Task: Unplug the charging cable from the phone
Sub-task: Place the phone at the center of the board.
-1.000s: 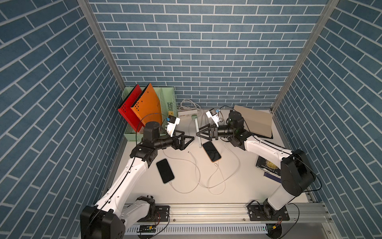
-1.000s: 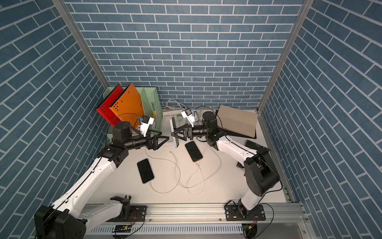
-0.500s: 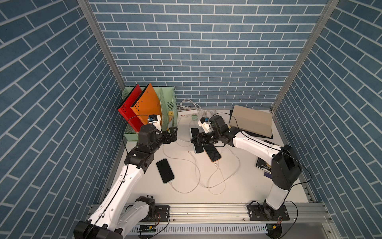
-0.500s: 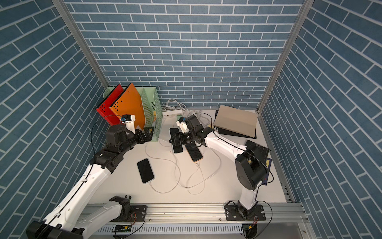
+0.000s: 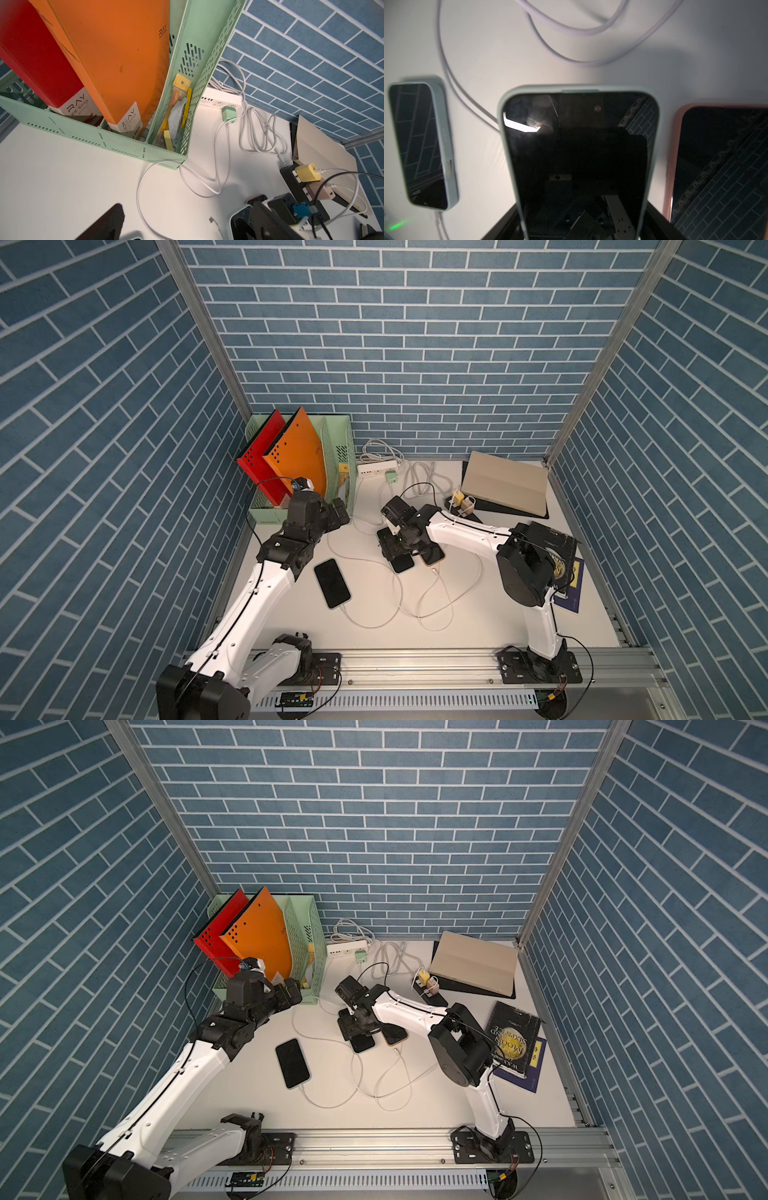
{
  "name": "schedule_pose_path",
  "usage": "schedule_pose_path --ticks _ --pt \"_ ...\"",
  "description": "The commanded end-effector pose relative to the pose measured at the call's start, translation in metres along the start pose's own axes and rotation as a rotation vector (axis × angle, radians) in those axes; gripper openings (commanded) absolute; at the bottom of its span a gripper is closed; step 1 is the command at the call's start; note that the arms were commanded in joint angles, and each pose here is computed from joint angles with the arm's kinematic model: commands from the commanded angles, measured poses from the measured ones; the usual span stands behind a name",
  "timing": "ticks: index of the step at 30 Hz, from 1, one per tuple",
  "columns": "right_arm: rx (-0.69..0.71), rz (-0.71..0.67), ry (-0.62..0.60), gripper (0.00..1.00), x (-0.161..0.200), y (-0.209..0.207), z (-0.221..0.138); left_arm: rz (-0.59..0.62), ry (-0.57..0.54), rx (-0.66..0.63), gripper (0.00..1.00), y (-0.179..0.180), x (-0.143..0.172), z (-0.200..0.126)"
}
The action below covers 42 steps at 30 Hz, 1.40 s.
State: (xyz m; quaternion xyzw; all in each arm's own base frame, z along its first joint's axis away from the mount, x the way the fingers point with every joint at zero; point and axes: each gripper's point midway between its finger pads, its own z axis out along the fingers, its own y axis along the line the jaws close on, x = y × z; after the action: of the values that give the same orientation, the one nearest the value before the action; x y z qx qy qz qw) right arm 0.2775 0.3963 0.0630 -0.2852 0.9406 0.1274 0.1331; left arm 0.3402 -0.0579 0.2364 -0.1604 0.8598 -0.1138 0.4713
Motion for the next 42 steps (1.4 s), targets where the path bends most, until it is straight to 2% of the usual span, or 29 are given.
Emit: schedule_pose_path --ticks 1,6,10,14,19,20,21,31,38,42 --pt "0.072 -0.045 0.0 0.25 -0.002 -0.006 0.002 -0.019 0.014 -0.068 1.0 0.015 0.006 0.002" --pt "0.081 -0.055 0.032 0.27 0.007 -0.007 0.016 -0.043 0.045 -0.111 1.0 0.023 0.015 0.004" --pt "0.068 -0.058 0.039 0.37 0.01 -0.005 0.022 -0.077 0.068 -0.134 1.0 0.031 0.027 0.004" --pt "0.039 -0.059 0.033 0.53 0.01 -0.001 0.022 -0.105 0.111 -0.174 1.0 0.04 0.04 0.005" --pt "0.002 -0.055 -0.008 0.84 0.003 0.005 0.014 -0.12 0.187 -0.26 1.0 0.059 0.065 0.004" --pt "-0.002 -0.054 -0.017 0.96 0.002 0.006 0.012 -0.128 0.199 -0.271 1.0 0.062 0.071 0.003" --pt "-0.005 -0.051 -0.024 0.99 0.001 0.006 0.011 -0.138 0.209 -0.273 1.0 0.064 0.077 0.003" --pt "-0.052 -0.038 -0.155 1.0 -0.019 0.014 -0.023 -0.203 0.307 -0.29 1.0 0.081 0.124 -0.005" --pt "-0.07 -0.041 -0.169 0.99 -0.019 0.016 -0.022 -0.223 0.392 -0.302 1.0 0.09 0.166 -0.007" --pt "-0.085 -0.044 -0.17 0.99 -0.018 0.019 -0.021 -0.222 0.41 -0.308 1.0 0.096 0.18 -0.005"
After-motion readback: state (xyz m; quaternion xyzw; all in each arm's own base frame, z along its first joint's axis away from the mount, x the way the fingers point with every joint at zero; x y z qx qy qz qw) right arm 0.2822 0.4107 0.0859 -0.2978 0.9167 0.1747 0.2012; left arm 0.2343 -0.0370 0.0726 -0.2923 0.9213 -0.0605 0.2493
